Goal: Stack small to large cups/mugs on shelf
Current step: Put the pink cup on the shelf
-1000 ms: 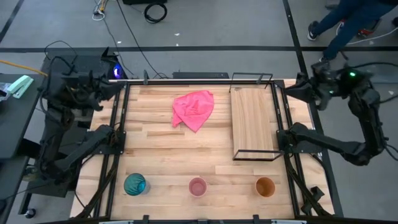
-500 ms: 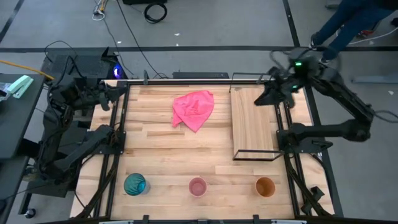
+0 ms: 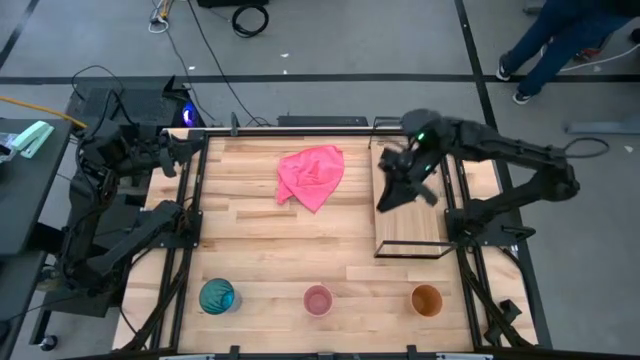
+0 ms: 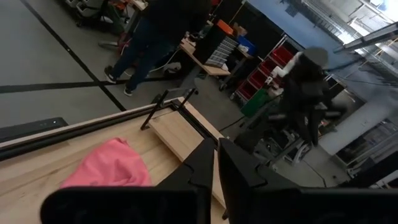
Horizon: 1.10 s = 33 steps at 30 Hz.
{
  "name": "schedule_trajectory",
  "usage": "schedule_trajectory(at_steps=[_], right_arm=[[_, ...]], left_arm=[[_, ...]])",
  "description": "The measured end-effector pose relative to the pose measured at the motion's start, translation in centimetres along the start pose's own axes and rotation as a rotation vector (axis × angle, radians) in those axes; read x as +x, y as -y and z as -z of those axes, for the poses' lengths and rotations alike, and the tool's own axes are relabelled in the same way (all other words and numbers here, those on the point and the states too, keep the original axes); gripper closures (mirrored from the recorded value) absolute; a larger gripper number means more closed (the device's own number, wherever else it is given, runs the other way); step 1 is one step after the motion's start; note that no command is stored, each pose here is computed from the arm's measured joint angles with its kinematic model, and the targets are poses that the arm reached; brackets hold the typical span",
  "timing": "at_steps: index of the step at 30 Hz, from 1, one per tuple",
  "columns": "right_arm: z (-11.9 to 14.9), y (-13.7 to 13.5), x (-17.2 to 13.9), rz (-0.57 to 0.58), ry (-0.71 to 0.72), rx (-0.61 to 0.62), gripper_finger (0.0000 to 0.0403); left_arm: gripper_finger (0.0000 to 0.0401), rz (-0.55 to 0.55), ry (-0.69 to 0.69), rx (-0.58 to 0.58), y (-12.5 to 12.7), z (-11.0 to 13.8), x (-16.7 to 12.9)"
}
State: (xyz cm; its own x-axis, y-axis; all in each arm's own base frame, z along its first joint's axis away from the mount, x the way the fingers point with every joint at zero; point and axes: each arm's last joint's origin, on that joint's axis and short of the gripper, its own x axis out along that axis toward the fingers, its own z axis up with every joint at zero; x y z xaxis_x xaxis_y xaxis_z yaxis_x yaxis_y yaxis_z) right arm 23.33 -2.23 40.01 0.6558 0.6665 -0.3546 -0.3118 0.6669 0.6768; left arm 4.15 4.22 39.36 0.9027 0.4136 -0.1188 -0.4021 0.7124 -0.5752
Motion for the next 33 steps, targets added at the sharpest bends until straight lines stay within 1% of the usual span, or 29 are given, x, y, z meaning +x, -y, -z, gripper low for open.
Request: schedule_trajectory(at_steps=[4,10,14,17,20,22,28,30,33], right_arm=[[0.0,0.1,3.2,-0.007,-0.069,-0.018,0.0345],[0.2,0.9,7.3,-0.028,-0.155,-0.019,0.0328],[0.5,1.8,9.1,-0.026,-0.207,0.008,0.0313],[0.6,2.2,9.5,-0.019,-0.224,0.022,0.0306],[0.6,2.2,9.5,-0.01,-0.221,0.001,0.0305],[0.6,2.2,9.4,0.02,-0.21,-0.013,0.0306],[0.6,2.4,9.4,0.079,-0.205,-0.032,0.0309],[0.6,2.6,9.5,0.087,-0.205,-0.031,0.0309],[0.6,2.7,9.6,0.102,-0.202,-0.032,0.0308]], left_arm=[[0.0371,0.0,-0.001,-0.007,0.0,0.0,0.0],[0.0367,-0.005,-0.009,-0.014,-0.1,0.1,0.0],[0.0365,-0.029,-0.057,-0.039,-0.3,0.7,0.0],[0.0365,-0.02,-0.095,-0.056,-0.4,1.0,0.0],[0.0366,0.023,-0.115,-0.065,-0.1,1.0,0.1],[0.037,0.067,-0.099,-0.057,0.3,0.7,0.2],[0.0378,0.246,0.048,0.046,1.8,-1.6,1.0],[0.0378,0.281,0.056,0.062,1.9,-2.1,1.8],[0.0378,0.314,0.004,0.051,1.6,-2.6,4.1]])
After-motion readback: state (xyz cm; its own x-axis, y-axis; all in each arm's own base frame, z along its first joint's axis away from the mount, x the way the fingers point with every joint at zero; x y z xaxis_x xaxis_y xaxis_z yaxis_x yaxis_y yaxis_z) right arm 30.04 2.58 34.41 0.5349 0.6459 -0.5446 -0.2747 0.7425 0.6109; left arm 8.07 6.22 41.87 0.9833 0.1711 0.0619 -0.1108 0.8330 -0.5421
